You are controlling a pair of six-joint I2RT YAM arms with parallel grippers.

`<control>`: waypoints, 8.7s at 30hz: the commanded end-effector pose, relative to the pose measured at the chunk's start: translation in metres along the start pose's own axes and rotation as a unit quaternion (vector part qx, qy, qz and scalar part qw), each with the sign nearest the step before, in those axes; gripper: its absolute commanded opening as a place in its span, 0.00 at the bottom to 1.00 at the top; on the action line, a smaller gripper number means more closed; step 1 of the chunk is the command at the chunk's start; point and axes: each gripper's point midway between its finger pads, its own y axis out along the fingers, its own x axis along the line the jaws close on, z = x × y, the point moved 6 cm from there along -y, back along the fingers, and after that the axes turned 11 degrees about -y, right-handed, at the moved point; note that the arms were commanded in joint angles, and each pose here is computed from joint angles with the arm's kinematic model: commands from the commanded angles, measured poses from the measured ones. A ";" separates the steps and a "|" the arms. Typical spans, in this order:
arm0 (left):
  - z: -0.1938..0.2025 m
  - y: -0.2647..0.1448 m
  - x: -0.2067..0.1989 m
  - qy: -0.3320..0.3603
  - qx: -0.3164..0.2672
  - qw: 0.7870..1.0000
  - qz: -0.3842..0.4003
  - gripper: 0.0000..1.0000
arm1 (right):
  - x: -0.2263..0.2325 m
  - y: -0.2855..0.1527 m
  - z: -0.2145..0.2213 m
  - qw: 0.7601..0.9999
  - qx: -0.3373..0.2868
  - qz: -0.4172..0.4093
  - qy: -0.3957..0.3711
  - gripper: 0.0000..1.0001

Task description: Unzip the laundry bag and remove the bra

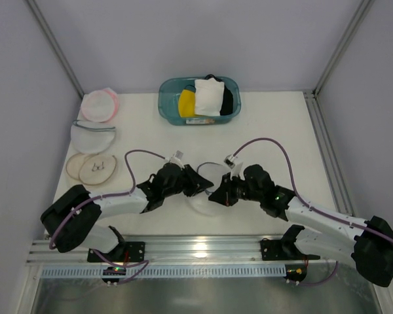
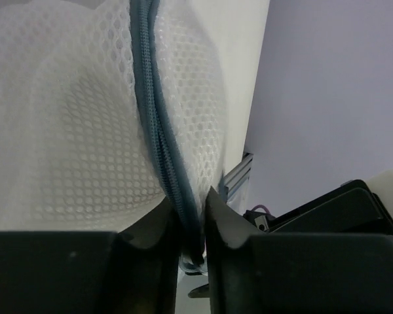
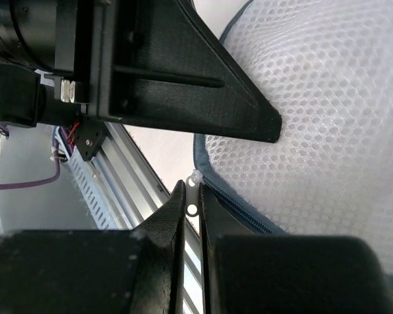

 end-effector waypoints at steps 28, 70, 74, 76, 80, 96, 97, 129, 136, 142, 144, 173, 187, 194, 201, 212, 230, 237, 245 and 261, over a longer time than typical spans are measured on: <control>-0.039 -0.027 0.001 0.060 -0.031 0.997 -0.031 0.00 | -0.031 -0.043 0.035 0.969 0.156 0.189 0.006 0.04; -0.036 -0.084 -0.024 0.053 -0.029 0.998 0.014 0.99 | 0.004 -0.017 -0.024 0.998 -0.012 0.054 -0.001 0.04; -0.023 -0.082 -0.019 0.042 -0.012 0.999 0.009 0.99 | 0.041 -0.020 -0.029 0.994 -0.032 -0.107 0.004 0.04; -0.019 -0.082 -0.017 0.039 -0.008 0.999 0.013 0.99 | 0.039 -0.018 -0.028 0.994 -0.030 -0.102 0.004 0.04; -0.012 -0.081 -0.021 0.032 0.001 0.999 0.025 0.99 | 0.037 -0.011 -0.026 0.994 -0.023 -0.106 0.005 0.04; -0.006 -0.048 -0.024 0.022 0.022 0.999 0.037 0.37 | 0.035 -0.007 -0.023 0.994 -0.019 -0.108 0.007 0.04; -0.006 -0.047 -0.023 0.022 0.021 0.999 0.037 0.24 | 0.035 -0.008 -0.022 0.994 -0.016 -0.105 0.003 0.04; -0.019 -0.056 -0.027 0.050 -0.036 0.998 0.023 0.97 | -0.056 -0.051 0.003 0.936 0.117 0.330 -0.026 0.04; -0.024 -0.076 -0.025 0.064 -0.074 0.995 0.009 0.99 | -0.077 -0.079 -0.016 0.875 0.088 0.476 -0.029 0.41; -0.029 -0.096 -0.017 0.072 -0.105 0.992 -0.012 0.99 | -0.061 -0.094 -0.042 0.887 0.030 0.460 -0.031 0.97; -0.029 -0.103 -0.016 0.074 -0.112 0.991 -0.013 0.99 | -0.049 -0.095 -0.050 0.910 0.015 0.411 -0.043 0.99; -0.031 -0.153 -0.005 0.072 -0.160 0.984 0.008 0.99 | 0.031 0.000 -0.029 0.869 0.173 0.326 -0.329 0.86; -0.028 -0.153 -0.001 0.067 -0.153 0.986 0.012 0.99 | 0.056 -0.007 -0.053 0.910 0.105 0.270 -0.297 0.29; -0.025 -0.138 -0.005 0.068 -0.128 0.989 0.016 1.00 | 0.053 -0.031 -0.067 0.913 0.054 0.310 -0.258 0.04; -0.021 -0.101 -0.023 0.085 -0.079 0.992 0.044 0.99 | 0.034 -0.048 -0.073 0.895 0.010 0.403 -0.188 0.04; -0.024 -0.016 -0.051 0.156 -0.011 0.988 0.009 0.87 | 0.027 -0.068 -0.066 0.906 -0.053 0.405 -0.115 0.04; -0.006 0.008 -0.014 0.179 0.053 0.979 -0.079 0.00 | -0.009 -0.102 -0.041 0.864 -0.052 0.501 -0.020 0.04; -0.006 -0.013 -0.009 0.177 0.038 0.980 -0.077 0.00 | -0.044 -0.159 -0.028 0.754 -0.108 0.645 0.066 0.21; -0.004 -0.020 0.006 0.172 0.043 0.980 -0.088 0.00 | -0.006 -0.083 -0.061 0.871 -0.099 0.481 -0.017 0.75; 0.009 -0.027 0.045 0.154 0.064 0.979 -0.114 0.00 | 0.014 0.006 -0.006 0.964 -0.041 0.263 0.008 0.64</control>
